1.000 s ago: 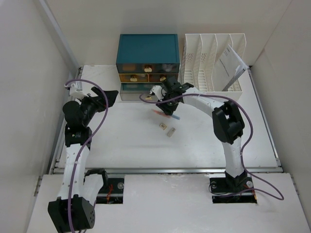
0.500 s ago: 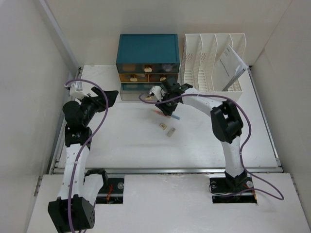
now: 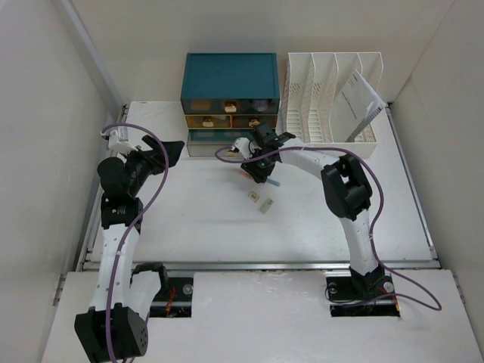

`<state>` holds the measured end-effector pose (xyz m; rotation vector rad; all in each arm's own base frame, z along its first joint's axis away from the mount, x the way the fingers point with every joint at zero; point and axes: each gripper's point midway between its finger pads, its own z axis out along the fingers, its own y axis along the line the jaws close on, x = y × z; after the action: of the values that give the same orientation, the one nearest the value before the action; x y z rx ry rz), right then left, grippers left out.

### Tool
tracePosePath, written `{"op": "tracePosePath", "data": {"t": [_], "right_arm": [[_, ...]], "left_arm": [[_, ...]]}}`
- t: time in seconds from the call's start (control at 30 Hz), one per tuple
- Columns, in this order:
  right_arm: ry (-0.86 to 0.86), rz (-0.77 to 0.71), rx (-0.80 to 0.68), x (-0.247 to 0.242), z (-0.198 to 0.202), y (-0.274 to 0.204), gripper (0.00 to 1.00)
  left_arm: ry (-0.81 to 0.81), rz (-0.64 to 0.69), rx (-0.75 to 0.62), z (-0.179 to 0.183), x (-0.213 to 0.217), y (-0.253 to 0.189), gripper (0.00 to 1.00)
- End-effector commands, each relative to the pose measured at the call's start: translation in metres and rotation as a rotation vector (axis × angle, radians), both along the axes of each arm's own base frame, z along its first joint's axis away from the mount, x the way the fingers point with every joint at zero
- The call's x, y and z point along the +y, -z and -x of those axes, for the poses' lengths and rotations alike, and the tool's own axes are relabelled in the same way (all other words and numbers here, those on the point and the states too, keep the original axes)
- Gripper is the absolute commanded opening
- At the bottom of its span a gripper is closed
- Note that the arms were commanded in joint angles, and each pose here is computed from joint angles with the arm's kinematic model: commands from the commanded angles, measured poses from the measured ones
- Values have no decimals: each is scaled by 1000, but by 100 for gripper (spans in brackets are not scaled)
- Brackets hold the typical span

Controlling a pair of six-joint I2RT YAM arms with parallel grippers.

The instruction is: Organize the desk

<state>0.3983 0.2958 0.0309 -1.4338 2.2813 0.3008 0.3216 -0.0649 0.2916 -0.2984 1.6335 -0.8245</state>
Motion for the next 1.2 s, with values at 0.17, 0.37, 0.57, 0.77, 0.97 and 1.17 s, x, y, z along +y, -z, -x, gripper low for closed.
{"op": "tracePosePath", "data": {"t": [0.17, 0.37, 0.57, 0.77, 0.97, 1.17], "right_arm": [[-2, -26, -24, 9, -11, -3, 48], [-11, -37, -5, 11, -6, -3, 43], [-21, -36, 32, 9, 4, 0, 33], [-33, -48, 23, 8, 8, -9, 30], [-39, -81, -9, 10, 8, -32, 29], [-40, -93, -26, 10, 7, -44, 29]], "left_arm": [[19, -15, -70, 2, -2, -14, 100], [19, -15, -70, 2, -2, -14, 100], [19, -15, -70, 2, -2, -14, 100], [19, -15, -70, 2, -2, -14, 100], [19, -15, -70, 2, -2, -14, 100], [19, -15, -70, 2, -2, -14, 100]]}}
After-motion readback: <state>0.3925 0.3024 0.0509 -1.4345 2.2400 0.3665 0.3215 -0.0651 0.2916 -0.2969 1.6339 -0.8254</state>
